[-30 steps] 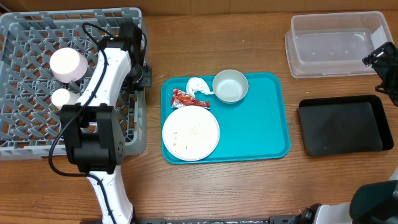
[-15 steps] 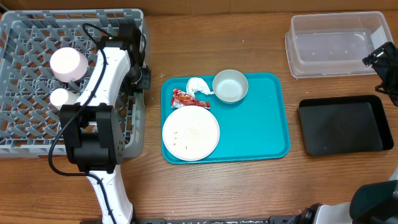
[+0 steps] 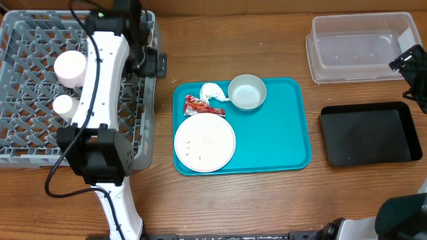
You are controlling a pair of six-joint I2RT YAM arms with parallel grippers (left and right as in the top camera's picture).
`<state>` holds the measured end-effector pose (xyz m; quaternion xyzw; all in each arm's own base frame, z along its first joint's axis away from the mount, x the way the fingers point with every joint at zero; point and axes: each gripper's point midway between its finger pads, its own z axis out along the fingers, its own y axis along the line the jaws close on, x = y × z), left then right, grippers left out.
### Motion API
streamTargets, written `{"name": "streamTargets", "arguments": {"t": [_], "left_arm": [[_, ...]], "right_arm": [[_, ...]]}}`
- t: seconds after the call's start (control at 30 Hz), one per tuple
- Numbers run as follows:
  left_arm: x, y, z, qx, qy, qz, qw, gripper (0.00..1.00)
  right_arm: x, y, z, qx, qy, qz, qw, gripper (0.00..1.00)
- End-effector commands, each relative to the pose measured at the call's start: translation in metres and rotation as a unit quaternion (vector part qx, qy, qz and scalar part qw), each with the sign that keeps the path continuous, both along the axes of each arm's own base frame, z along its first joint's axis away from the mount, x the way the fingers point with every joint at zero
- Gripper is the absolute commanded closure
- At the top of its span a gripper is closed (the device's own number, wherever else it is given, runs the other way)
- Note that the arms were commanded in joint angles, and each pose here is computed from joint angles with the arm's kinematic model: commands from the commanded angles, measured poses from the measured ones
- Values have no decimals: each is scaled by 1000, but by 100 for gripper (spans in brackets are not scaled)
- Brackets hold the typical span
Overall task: Sort waste into correct bins and load items into the dishwasher
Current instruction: 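Move the left gripper right to the white bowl on the tray, then close the left gripper on the white bowl's rim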
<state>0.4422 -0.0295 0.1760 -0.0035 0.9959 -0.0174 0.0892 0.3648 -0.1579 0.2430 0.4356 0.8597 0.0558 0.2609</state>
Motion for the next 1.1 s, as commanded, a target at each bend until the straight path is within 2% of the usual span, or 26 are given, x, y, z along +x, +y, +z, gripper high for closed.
{"name": "streamTargets", "arguments": {"t": [0.0,0.1,0.17,0.2,0.27,0.33,0.37,0.4,0.67,0.9,1.07], "left_arm": [[5,-61,52,-181,-38,-19,983,0],[-8,-115,81,-324,-35,-93,941,0],[-19,-140,90,-366,-38,-156,917,0],[-24,-149,89,-365,-36,-175,914,0],[-30,-164,79,-338,-28,-200,919,0],[-33,-179,61,-285,-25,-224,932,14],[-34,-192,48,-244,-27,-237,940,29],[-35,-201,40,-224,-27,-243,943,31],[-40,-275,-16,-91,-85,-287,950,30],[-30,-300,-42,13,-166,-300,939,31],[-30,-302,-60,24,-173,-304,936,32]], "right_arm": [[2,-1,6,-3,-8,-1,1000,0],[2,-1,6,-4,-8,-1,1000,0],[2,-1,6,-3,-8,-1,1000,0],[2,-1,6,-3,-8,-1,1000,0],[2,-1,6,-3,-8,-1,1000,0],[2,-1,6,-3,-8,-1,1000,0],[2,-1,6,-3,-8,-1,1000,0],[2,-1,6,-4,-8,-1,1000,0],[2,-1,6,-3,-8,-1,1000,0],[2,-1,6,-3,-8,-1,1000,0],[2,-1,6,-3,-8,-1,1000,0]]}}
